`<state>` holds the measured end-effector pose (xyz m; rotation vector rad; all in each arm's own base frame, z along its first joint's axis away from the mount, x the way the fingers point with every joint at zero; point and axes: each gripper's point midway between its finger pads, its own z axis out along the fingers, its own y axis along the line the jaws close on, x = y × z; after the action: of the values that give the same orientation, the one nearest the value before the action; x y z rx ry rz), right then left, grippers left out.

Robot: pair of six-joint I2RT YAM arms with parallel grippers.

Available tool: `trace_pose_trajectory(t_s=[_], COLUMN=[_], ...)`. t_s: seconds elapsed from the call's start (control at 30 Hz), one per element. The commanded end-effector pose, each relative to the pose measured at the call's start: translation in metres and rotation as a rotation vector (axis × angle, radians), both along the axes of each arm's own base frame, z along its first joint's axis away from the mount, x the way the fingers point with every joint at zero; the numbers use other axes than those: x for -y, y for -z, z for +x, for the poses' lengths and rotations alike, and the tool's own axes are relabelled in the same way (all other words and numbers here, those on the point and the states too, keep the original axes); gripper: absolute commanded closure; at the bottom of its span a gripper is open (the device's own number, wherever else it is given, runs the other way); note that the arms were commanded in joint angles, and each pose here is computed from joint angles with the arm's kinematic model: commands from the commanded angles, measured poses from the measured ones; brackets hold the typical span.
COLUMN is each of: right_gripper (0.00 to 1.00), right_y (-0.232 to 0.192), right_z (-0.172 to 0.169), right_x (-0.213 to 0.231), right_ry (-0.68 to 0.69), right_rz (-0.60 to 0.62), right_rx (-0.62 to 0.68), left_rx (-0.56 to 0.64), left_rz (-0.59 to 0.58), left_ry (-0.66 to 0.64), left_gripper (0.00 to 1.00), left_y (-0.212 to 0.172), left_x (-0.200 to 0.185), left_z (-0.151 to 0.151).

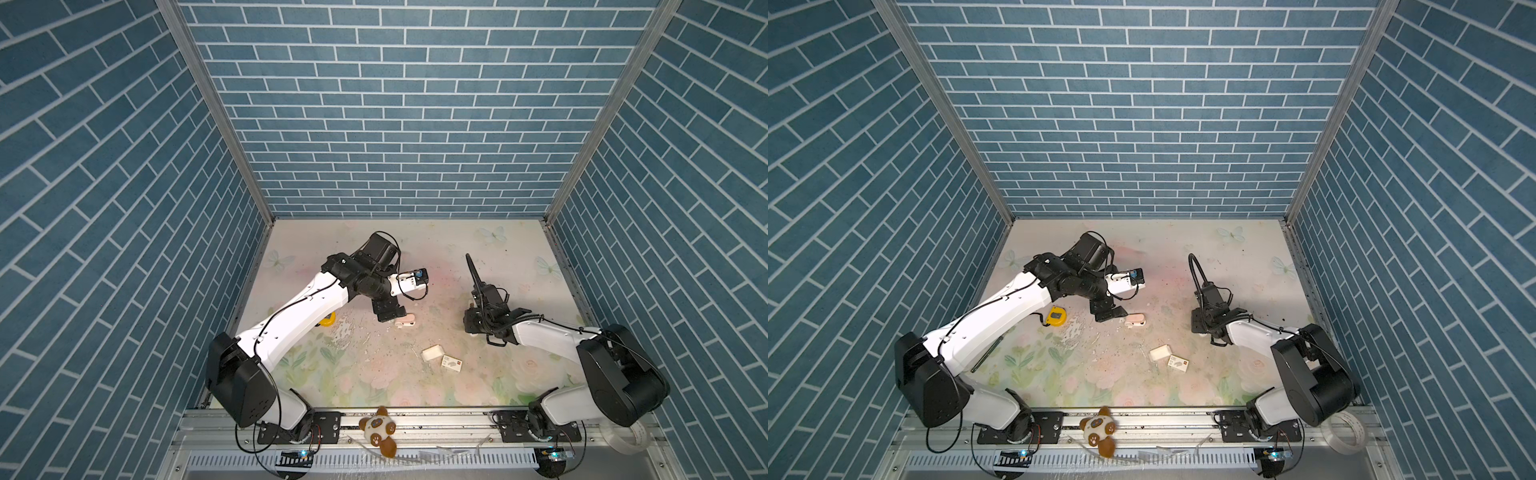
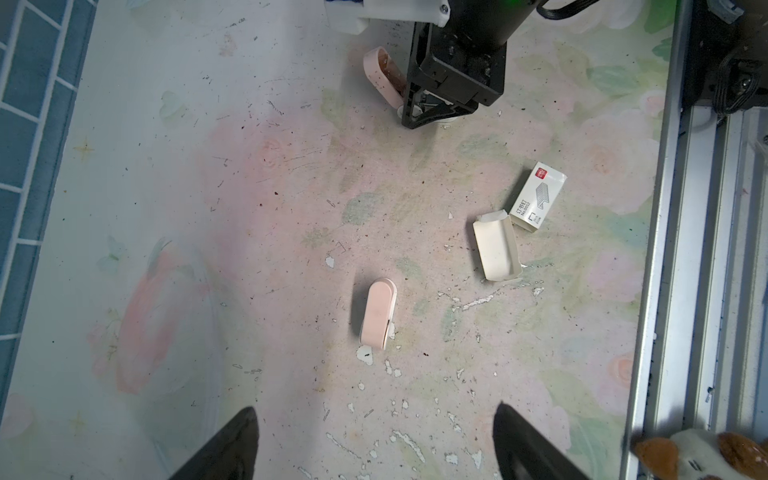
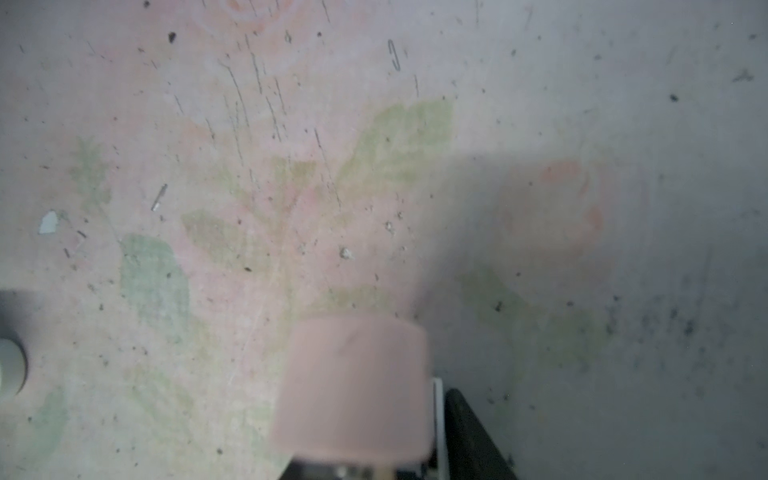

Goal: Load the staples into the stapler

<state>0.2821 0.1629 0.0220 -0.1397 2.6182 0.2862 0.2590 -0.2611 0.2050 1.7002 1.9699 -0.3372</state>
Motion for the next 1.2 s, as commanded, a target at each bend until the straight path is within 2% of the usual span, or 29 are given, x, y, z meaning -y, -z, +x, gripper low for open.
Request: trace_pose_trajectory(t_s=[0.0, 0.23, 0.53, 0.73, 0.93, 1.03, 1.17], right_gripper=[0.62, 0.67, 0.63, 0.55, 0.55, 0.57, 0.65], right_y=[0.006, 0.007, 0.007, -0.012, -0.052, -0.059, -0.054], right_z=[-0.002, -0.009, -0.025, -0.023, -0.036, -0.049, -0.069], right_x=[-0.009, -0.03, -0.063, -0.058, -0.053, -0.048, -0.061], right_ry=[-0.068, -0.17, -0.323, -0.27, -0.243, -0.217, -0.215], right_rz=[-0.026, -0.042, -0.019, 0.003, 0.088, 0.121, 0.257], right_rx=[-0.015, 0.006, 0.013, 0.067, 0.109, 0.06, -0.032], left_rx=[-0.008, -0.006, -0.008, -0.011, -0.024, -0.03, -0.047], left_rz=[-0.02, -0.026, -0.026, -0.033, -0.051, -0.061, -0.07], left_ry=[-0.011, -0.014, -0.02, -0.02, -0.012, -0.016, -0.014], left_gripper=[0.11, 0.11, 0.11, 0.11, 0.11, 0.11, 0.12], left_y=[-0.001, -0.001, 0.002, 0.0, -0.004, -0.006, -0.007], left_x=[-0.002, -0.001, -0.004, -0.004, 0.001, 0.004, 0.008], left_z=[-0.002, -0.002, -0.003, -0.004, -0.004, -0.003, -0.002])
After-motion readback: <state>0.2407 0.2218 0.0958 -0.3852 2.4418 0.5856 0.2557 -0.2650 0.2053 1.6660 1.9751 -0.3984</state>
